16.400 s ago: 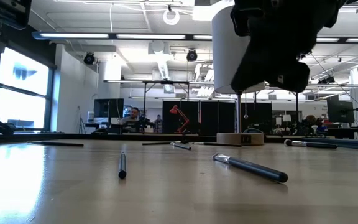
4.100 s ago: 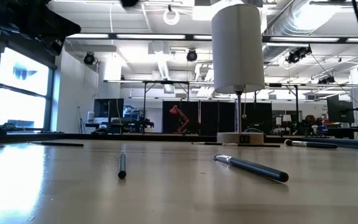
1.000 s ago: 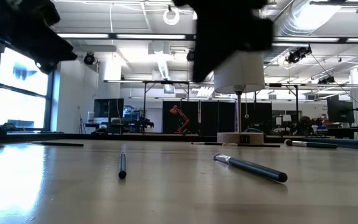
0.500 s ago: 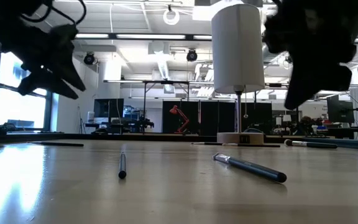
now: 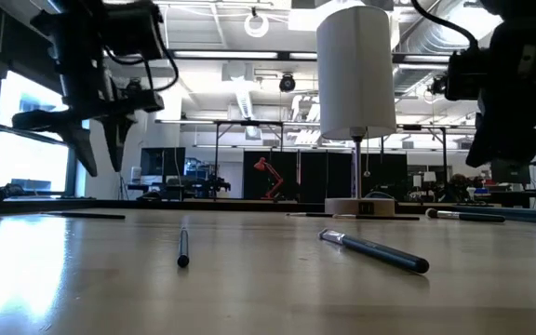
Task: Put items in baskets/containers
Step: Put the eyeshadow brush into the transparent organizer
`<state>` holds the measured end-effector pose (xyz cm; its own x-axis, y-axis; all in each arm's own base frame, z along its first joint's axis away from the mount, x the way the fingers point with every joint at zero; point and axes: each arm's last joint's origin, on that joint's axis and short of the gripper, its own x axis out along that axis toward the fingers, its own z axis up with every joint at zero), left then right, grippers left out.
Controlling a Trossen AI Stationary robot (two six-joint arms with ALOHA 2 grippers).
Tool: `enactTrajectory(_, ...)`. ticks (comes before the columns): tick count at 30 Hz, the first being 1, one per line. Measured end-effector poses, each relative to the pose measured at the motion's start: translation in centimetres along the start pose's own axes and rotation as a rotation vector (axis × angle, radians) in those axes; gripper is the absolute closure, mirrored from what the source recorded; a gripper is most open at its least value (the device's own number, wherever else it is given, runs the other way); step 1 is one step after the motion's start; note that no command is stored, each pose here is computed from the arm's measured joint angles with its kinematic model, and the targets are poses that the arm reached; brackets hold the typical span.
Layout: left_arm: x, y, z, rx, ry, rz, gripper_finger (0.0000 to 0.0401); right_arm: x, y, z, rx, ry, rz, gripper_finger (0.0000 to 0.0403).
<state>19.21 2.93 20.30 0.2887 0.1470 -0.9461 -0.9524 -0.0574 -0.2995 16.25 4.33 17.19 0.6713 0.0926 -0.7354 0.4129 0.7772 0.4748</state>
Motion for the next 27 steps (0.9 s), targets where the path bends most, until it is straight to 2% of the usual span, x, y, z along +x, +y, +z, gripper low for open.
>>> enactTrajectory(6, 0.8, -0.4, 0.8, -0.052, 0.092, 0.039, 0.0257, -0.7, -0.6, -0.4, -0.021, -0.030, 0.034, 0.0403)
enactTrajectory(13, 0.9, -0.1, 1.5, -0.122, 0.093, 0.074, 0.0257, -0.7, -0.4, -0.3, -0.046, -0.035, 0.067, 0.0403)
enactTrajectory(20, 0.6, 2.0, 2.4, -0.384, -0.018, 0.282, 0.0257, -0.7, -0.3, -0.2, -0.066, -0.038, 0.077, 0.0403)
enactTrajectory(27, 0.6, 2.3, 3.3, -0.659, -0.157, 0.286, 0.0257, -0.7, -0.3, -0.2, -0.093, -0.041, 0.077, 0.0403)
